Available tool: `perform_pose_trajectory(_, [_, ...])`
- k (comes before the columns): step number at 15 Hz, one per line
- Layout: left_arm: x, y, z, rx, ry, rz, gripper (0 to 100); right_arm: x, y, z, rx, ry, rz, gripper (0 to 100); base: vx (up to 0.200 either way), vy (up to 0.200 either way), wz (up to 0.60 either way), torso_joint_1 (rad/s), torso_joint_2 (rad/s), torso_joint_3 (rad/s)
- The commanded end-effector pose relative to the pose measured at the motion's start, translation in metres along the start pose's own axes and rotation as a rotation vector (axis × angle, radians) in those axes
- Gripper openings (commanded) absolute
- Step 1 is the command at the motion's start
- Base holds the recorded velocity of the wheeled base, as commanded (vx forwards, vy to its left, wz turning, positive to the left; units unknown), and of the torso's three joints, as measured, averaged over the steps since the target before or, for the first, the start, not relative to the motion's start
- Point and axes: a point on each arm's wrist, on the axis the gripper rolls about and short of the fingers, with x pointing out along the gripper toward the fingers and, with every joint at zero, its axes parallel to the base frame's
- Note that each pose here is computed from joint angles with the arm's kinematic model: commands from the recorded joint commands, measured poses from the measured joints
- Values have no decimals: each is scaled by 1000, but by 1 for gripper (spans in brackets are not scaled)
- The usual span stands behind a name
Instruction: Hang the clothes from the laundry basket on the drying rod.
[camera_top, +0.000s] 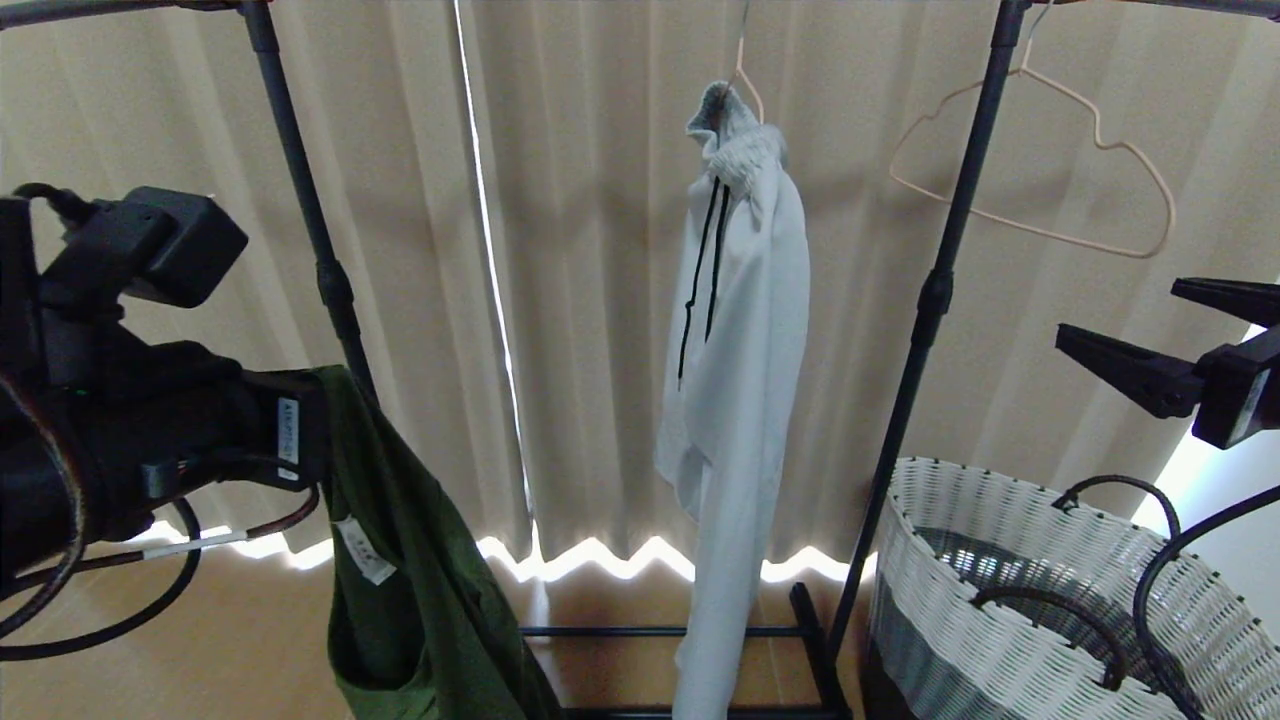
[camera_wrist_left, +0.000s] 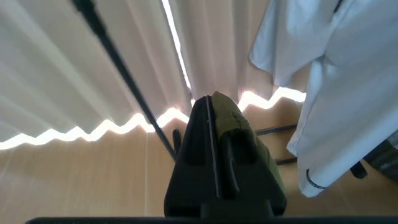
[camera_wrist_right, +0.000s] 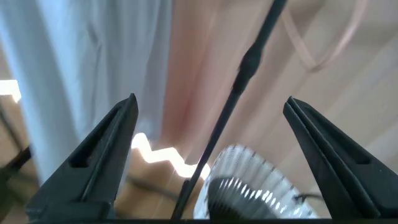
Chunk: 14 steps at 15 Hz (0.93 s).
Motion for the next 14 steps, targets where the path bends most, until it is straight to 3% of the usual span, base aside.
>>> perform_pose_trajectory(1, [-13,15,-10,-37,-17,44,0,1,0,-9,-5,-17,-11,100,0,0,0,0,0,0])
perform_pose_trajectory(4, [-15,30,-29,-89,-57,26,0,5,-1,-13,-11,-37,-62,100,0,0,0,0,0,0])
perform_pose_trajectory(8, [-13,29,-54,-136,-81,27,0,3,-3,-18,-46,-8,-137,100,0,0,0,0,0,0])
perform_pose_trajectory(10, [-13,28,-59,-136,-118,13,0,1,-3,-19,-85,5,-176,100,0,0,0,0,0,0])
perform_pose_trajectory(14, [-17,28,-57,-139,-142,-6,0,-3,-2,-22,-81,6,-182,100,0,0,0,0,0,0])
